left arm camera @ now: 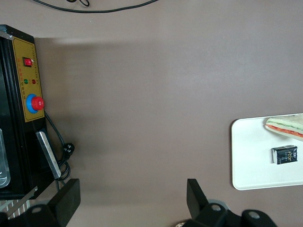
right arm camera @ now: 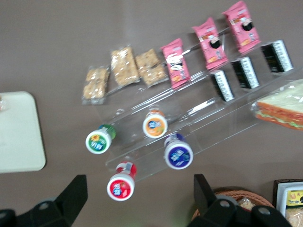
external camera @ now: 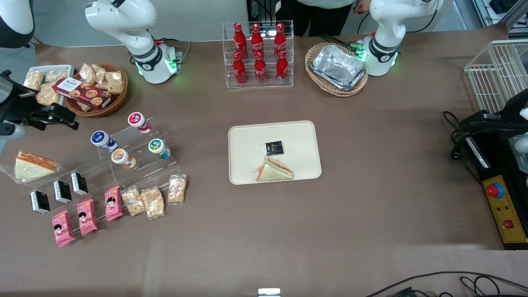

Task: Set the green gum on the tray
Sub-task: 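Move the right gripper over the acrylic rack toward the green gum tub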

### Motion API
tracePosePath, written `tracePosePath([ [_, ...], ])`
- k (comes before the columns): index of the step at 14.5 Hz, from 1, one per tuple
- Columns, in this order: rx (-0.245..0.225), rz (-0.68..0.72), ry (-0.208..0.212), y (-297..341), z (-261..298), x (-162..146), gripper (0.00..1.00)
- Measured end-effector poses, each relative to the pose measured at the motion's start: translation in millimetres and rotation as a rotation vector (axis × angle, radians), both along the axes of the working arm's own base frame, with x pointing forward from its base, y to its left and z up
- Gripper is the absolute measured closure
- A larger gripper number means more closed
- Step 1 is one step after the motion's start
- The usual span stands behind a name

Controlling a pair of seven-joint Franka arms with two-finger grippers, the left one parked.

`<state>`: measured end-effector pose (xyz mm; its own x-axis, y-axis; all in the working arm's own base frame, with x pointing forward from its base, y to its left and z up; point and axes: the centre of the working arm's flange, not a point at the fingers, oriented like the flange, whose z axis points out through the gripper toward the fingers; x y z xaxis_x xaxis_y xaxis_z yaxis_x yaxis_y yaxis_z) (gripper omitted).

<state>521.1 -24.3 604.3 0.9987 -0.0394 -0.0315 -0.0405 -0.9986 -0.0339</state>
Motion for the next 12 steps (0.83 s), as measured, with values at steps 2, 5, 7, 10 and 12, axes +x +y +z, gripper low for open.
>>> tracePosePath([
  [2,-0.002,0.054,0.012,33,0,-2,0.0],
  [5,-0.02,0.035,0.02,97,5,-15,0.0],
  [7,-0.042,0.017,0.023,146,9,-35,0.0],
  [10,-0.065,0.024,0.023,184,9,-72,0.0],
  [12,-0.06,0.016,0.026,182,4,-90,0.0],
])
